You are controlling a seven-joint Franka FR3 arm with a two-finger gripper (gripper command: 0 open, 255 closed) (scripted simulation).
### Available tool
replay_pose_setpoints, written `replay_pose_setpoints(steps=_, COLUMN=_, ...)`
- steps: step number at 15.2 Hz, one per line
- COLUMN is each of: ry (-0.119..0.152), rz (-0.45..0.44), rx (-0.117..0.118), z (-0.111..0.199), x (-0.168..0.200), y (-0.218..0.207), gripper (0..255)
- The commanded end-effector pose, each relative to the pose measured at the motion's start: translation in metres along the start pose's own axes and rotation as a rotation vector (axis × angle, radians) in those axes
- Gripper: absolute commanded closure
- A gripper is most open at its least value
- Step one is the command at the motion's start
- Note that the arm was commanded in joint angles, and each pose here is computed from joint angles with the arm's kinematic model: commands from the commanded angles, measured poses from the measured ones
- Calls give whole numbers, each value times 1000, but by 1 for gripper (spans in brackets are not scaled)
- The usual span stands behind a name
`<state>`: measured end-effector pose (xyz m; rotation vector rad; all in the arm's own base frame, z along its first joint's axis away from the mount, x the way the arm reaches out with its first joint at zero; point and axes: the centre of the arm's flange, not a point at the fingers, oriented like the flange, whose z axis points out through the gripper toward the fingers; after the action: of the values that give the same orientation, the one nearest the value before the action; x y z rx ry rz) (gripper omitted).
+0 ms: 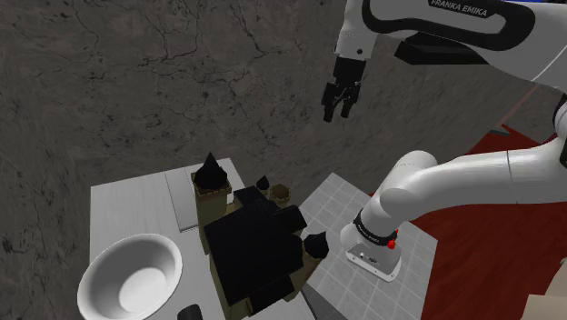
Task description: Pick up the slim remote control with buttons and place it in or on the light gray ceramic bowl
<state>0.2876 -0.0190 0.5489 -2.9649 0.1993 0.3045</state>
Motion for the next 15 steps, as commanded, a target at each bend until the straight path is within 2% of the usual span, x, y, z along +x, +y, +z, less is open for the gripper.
replay_pose_setpoints(steps=1, ry=0, rz=0, rx=0, z=0, x=0, y=0, gripper=0)
replay_pose_setpoints(steps=15, ry=89, rz=28, rx=-60, z=78, x=57, y=-162, gripper=0)
